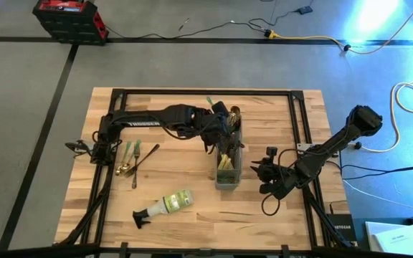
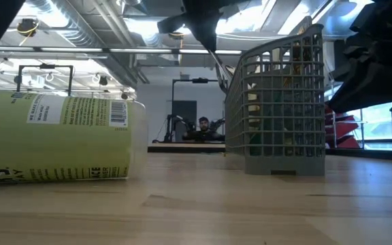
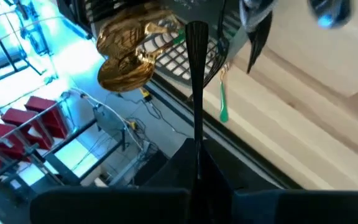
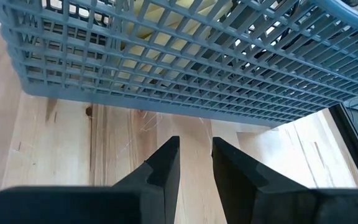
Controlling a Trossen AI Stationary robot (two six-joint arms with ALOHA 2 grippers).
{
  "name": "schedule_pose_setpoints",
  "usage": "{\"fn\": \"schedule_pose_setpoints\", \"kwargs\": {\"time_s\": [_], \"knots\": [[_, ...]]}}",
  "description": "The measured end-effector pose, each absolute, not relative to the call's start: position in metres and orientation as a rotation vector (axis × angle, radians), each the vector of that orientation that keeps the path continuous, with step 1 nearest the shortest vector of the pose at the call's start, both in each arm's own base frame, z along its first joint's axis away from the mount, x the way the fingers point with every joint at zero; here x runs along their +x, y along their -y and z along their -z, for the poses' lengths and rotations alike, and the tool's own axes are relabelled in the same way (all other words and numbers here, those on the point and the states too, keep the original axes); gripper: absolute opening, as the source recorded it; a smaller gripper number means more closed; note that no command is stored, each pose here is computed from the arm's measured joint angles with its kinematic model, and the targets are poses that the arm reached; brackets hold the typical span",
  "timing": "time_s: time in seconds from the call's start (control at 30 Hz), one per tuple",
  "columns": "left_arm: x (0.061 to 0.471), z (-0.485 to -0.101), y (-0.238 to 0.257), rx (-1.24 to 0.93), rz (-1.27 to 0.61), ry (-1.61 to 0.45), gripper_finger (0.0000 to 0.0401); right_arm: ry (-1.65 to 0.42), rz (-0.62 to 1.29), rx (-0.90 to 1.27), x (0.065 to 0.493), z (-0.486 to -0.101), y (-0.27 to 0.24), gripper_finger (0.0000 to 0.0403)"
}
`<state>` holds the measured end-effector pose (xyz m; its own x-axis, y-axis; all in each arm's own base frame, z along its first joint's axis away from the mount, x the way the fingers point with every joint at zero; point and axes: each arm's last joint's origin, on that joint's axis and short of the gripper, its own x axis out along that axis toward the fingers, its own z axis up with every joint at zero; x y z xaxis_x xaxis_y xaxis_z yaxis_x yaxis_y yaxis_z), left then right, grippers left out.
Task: Sort silverware
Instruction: Put the fork into the silverware basket
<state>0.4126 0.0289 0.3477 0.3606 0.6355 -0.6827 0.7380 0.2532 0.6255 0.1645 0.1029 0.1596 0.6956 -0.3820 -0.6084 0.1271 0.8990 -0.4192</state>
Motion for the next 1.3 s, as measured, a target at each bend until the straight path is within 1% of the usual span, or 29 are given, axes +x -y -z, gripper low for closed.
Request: {"fn": "schedule_pose_setpoints", "kwargs": {"time_s": [0.13,0.27,0.4,0.47,0.67,0.8,1.0,1.13,1.3], "knots": [[0.412,-0.348,-0.03,1.447,0.1,-1.34,0.0,-0.753,0.291,-0.363,0.164,-0.16,-0.103,0.0076],[0.413,-0.348,-0.026,1.47,0.132,-1.332,0.0,-0.753,0.291,-0.363,0.164,-0.16,-0.103,0.0076],[0.41,-0.346,-0.02,1.444,0.29,-1.277,0.0,-0.753,0.291,-0.363,0.164,-0.16,-0.103,0.0076],[0.41,-0.345,-0.021,1.442,0.327,-1.268,0.0,-0.753,0.291,-0.363,0.164,-0.159,-0.103,0.0076],[0.411,-0.346,-0.035,1.42,0.322,-1.252,0.0,-0.768,0.308,-0.35,0.159,-0.149,-0.098,0.0076],[0.413,-0.348,-0.046,1.438,0.312,-1.235,0.0,-0.74,0.305,-0.32,0.159,-0.146,-0.099,0.0076],[0.414,-0.347,-0.055,1.439,0.46,-1.116,0.0,-0.677,0.273,-0.3,0.165,-0.151,-0.104,0.0076],[0.418,-0.349,-0.055,1.441,0.446,-1.069,0.0,-0.677,0.273,-0.302,0.166,-0.151,-0.103,0.0076],[0.418,-0.349,-0.051,1.453,0.445,-1.069,0.0002,-0.674,0.273,-0.3,0.166,-0.151,-0.104,0.0076]]}}
